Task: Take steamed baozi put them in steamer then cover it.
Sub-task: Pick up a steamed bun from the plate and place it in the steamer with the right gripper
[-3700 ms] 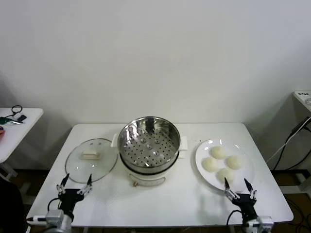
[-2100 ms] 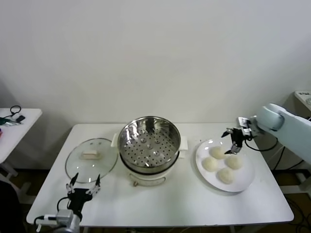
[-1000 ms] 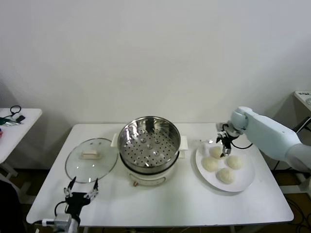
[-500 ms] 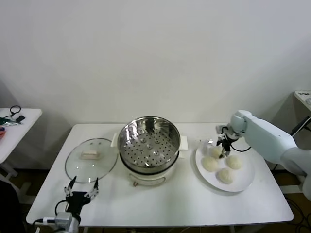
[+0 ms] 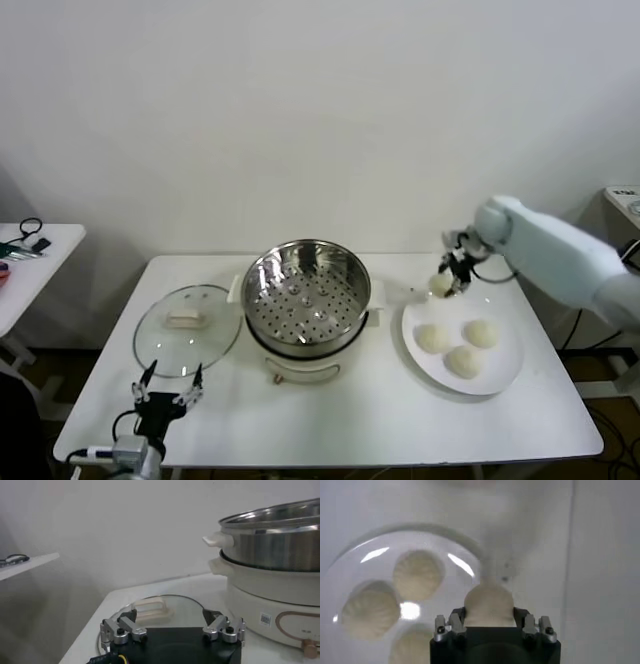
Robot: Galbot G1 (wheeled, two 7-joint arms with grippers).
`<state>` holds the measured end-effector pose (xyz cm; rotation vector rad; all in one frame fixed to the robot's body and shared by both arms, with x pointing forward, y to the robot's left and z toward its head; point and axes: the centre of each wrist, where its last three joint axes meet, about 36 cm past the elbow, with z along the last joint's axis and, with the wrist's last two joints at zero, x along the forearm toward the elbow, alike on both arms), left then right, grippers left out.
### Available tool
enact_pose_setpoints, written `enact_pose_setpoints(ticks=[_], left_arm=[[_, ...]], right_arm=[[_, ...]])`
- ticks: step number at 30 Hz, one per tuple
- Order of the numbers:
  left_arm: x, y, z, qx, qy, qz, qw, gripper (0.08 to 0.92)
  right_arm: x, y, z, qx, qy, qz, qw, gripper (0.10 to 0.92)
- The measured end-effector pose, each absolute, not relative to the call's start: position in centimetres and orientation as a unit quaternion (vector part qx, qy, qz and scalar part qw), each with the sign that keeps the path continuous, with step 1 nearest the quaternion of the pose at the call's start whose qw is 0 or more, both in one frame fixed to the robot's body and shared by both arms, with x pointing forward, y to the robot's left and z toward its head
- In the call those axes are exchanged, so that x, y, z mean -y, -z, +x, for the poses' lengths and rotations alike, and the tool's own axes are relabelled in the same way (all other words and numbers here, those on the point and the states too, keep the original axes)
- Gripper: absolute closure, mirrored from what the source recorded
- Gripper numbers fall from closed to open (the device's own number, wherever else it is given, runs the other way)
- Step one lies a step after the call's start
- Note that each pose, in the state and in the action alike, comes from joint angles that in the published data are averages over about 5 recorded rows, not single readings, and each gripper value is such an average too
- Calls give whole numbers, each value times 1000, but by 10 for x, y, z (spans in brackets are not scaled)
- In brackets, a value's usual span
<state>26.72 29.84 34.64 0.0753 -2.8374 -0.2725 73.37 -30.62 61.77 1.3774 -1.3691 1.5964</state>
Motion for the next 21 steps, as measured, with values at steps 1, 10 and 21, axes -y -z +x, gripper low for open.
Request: enact_pose_setpoints(ticks=[1, 10, 21], left_arm=[[-298, -347, 267, 985, 95, 26, 144, 177], [-296, -354, 269, 986, 96, 21, 138, 177], [-289, -359, 270, 986, 99, 12, 133, 177]], right_arm=[[296, -633, 734, 507, -615, 529, 290, 377], [183, -723, 708, 350, -708, 602, 114, 377], [82, -711, 687, 161, -754, 636, -7, 377]])
